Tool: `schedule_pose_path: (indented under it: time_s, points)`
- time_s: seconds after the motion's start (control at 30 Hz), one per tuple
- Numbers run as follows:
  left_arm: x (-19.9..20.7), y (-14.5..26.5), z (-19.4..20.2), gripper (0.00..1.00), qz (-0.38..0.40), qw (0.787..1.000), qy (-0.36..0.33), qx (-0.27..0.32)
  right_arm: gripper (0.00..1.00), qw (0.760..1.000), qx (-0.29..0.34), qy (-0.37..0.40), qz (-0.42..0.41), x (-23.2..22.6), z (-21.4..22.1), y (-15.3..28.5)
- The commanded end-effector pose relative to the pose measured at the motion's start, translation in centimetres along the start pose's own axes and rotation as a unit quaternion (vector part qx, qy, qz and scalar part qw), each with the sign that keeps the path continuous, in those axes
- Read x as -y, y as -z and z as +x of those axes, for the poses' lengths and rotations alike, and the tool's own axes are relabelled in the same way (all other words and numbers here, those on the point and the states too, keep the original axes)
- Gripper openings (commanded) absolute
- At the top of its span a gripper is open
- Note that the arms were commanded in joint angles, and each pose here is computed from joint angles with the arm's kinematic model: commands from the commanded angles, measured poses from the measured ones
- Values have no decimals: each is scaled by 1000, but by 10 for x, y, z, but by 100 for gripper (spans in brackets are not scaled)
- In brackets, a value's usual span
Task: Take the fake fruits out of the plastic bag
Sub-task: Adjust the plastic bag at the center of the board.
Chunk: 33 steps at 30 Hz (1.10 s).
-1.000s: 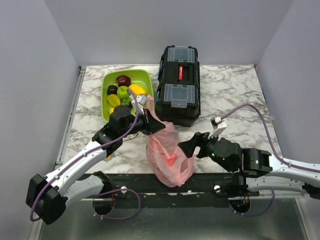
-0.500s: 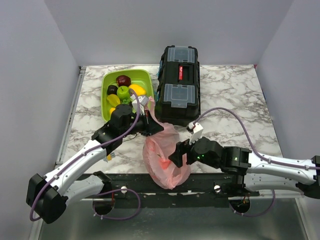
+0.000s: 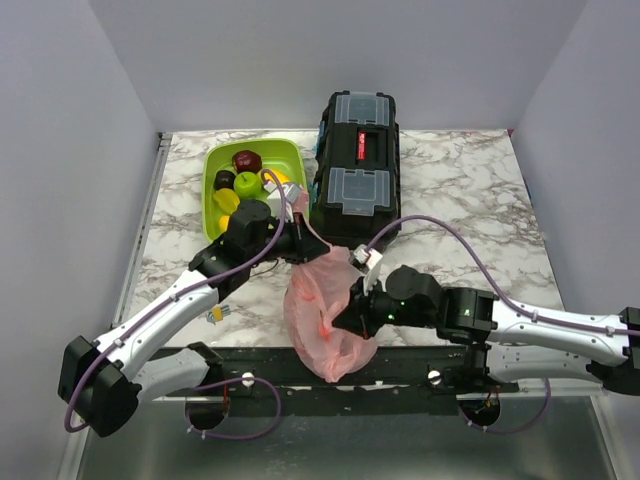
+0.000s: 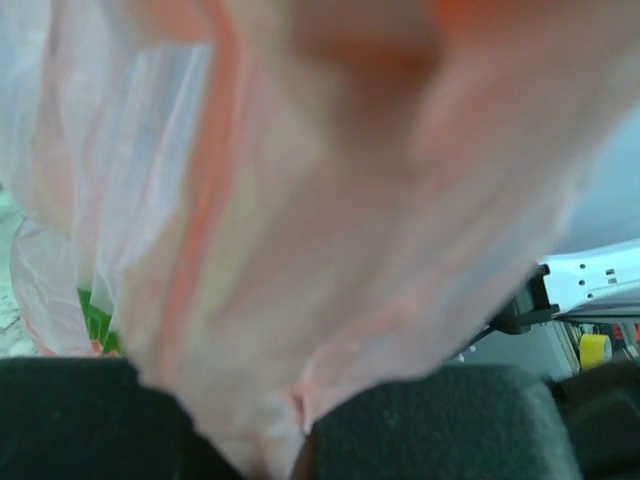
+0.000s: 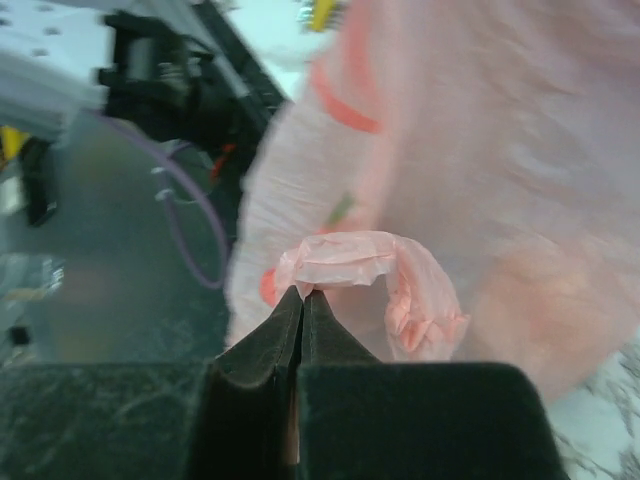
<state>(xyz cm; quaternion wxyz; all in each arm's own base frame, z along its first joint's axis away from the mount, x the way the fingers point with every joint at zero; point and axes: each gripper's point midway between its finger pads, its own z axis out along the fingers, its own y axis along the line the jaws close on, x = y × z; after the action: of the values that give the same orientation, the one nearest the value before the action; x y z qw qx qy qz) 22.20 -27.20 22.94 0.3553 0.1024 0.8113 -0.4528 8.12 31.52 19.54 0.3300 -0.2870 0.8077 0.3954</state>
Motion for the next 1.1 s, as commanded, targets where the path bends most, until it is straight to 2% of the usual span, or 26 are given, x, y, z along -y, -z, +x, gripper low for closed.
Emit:
schedule_pose_path:
  time_s: [0.0, 0.13, 0.2, 0.23, 0.33, 0.43, 0.47, 0.57, 0.63, 0.83, 1.0, 1.07]
  points:
    - [19, -7, -29, 2, 27, 999, 1, 33, 1, 987, -28, 27, -157, -69, -15, 2]
    - [20, -11, -40, 1, 32, 999, 2, 40, 1, 957, -59, 21, -285, -126, -7, -15]
    - [18, -11, -45, 0, 30, 999, -2, 40, 1, 951, -68, 35, -299, -147, 5, -33]
    - [18, -11, -46, 0, 31, 999, -3, 39, 1, 953, -72, 39, -291, -151, 9, -44]
    - [19, -11, -49, 0, 38, 999, -10, 33, 1, 976, -93, 47, -193, -133, 26, -93]
    - [13, -9, -47, 0, 34, 999, -10, 33, 2, 985, -90, 59, -134, -117, 30, -104]
    - [11, -9, -46, 0, 34, 999, -11, 32, 9, 986, -84, 59, -133, -115, 29, -101]
    - [5, -7, -42, 0, 33, 999, -10, 29, 37, 984, -65, 62, -153, -119, 19, -81]
    - [1, -6, -41, 0, 32, 999, -10, 29, 47, 984, -66, 64, -150, -118, 16, -70]
    - [-9, -1, -41, 0, 22, 999, -22, 35, 64, 986, -62, 60, -145, -111, 7, -33]
    - [-16, 2, -41, 0, 8, 999, -28, 37, 67, 980, -35, 54, -186, -122, -7, 0]
    - [-15, 4, -41, 0, 9, 999, -29, 37, 67, 986, -8, 52, -156, -108, -14, 5]
